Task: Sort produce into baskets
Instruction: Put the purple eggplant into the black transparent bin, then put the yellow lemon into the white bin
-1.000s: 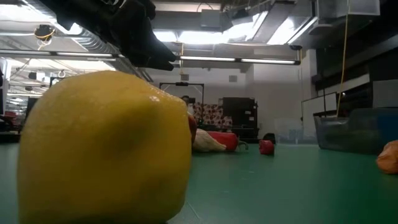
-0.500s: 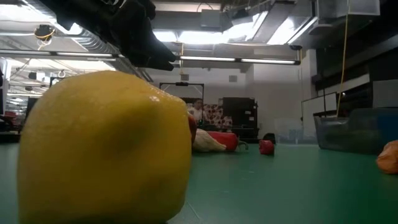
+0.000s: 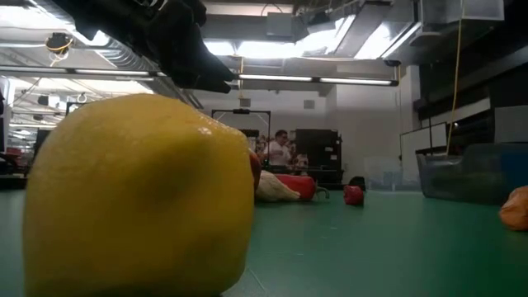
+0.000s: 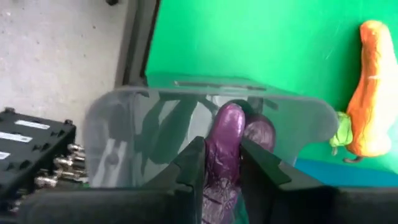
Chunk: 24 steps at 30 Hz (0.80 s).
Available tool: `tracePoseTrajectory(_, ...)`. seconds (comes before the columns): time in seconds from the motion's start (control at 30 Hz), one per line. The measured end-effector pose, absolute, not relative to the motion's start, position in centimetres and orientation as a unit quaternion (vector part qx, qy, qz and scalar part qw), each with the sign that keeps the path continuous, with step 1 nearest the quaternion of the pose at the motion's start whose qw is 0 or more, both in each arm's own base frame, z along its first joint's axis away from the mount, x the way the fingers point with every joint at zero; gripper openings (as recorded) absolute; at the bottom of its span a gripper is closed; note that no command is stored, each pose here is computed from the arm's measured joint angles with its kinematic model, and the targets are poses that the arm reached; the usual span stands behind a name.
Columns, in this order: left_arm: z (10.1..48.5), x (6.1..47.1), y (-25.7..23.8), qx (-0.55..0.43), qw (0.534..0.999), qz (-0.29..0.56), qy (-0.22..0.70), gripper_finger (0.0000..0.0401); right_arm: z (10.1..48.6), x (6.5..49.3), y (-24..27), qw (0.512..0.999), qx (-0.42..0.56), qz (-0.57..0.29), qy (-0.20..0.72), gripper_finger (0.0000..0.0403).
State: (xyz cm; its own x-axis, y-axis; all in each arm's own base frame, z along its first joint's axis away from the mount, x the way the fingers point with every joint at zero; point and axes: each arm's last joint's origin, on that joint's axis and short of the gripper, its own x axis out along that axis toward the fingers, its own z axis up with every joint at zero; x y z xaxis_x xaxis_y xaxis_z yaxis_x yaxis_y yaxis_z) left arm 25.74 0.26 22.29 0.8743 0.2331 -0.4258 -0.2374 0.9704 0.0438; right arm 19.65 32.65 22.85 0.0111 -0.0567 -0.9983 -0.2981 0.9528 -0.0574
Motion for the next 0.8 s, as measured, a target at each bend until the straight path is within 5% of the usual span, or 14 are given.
tracePoseTrajectory(0.3,22.2,25.7,0.3,-0.005,0.968,0.122,0.221,0.0301,21.1,19.0,32.0,0.671,-0.096,0.04,0.734,0.0093)
tracePoseTrajectory(0.8,22.3,25.7,0.2,-0.007,0.968,0.122,0.22,0.0301,22.5,20.9,30.6,0.703,-0.075,-0.008,0.707,0.0253)
